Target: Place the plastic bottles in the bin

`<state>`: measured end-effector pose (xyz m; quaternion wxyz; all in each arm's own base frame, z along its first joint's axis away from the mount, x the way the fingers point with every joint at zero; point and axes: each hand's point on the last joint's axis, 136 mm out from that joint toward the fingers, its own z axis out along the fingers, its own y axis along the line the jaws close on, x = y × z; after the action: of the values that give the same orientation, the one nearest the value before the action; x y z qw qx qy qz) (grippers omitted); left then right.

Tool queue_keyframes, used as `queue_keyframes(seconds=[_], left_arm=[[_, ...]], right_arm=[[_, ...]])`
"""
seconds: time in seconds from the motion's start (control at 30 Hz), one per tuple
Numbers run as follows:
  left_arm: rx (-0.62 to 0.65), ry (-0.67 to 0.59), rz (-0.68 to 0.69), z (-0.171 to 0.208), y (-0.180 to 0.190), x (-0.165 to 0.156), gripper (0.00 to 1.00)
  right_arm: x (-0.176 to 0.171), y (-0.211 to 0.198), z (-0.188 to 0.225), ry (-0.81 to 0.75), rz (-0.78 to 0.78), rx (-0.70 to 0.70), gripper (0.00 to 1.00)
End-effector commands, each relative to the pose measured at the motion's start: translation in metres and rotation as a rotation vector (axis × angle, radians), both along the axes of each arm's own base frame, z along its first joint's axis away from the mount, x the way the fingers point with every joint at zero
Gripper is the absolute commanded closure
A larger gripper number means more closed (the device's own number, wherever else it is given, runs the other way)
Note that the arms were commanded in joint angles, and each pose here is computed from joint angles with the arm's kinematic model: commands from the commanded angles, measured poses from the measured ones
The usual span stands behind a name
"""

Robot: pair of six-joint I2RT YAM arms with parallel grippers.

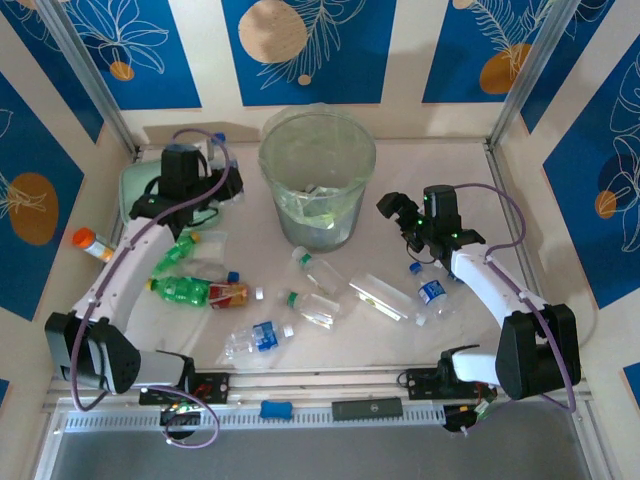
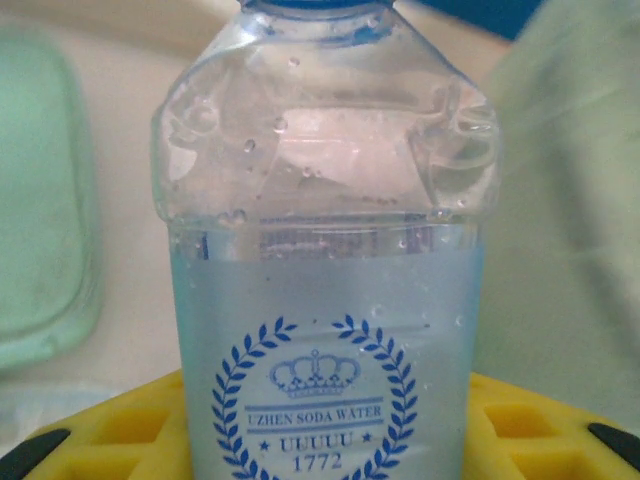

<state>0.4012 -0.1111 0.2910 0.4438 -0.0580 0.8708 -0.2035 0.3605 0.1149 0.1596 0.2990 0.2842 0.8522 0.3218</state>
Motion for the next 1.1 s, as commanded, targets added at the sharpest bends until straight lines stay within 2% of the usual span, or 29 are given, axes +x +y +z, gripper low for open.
queue_keyframes(seconds=[0.0,0.2,0.37,0.7,1.07], left_arm=[[0.003,-0.175,-0.139,0.063,-0.017,0.001,0.54],[-0.067,-0.337,-0.315,0.127,-0.055,0.011,0.55],[-0.048,-0.371,-0.442,0.142,-0.088,0.015,0.55],[0.058,-0.264,-0.625,0.118,-0.152,0.023,0.55],[0.106,-0.082,-0.699,0.067,-0.191,0.033,0.55]], right_arm=[[0.006,0.002,0.007,-0.023,0.007,-0.012,0.01],[0.007,0.004,0.007,-0.024,0.011,-0.002,0.01],[0.004,0.003,0.009,-0.026,0.012,-0.010,0.01],[-0.006,-0.005,0.014,-0.038,-0.008,-0.033,0.01],[-0.015,-0.014,0.017,-0.046,-0.028,-0.052,0.01]])
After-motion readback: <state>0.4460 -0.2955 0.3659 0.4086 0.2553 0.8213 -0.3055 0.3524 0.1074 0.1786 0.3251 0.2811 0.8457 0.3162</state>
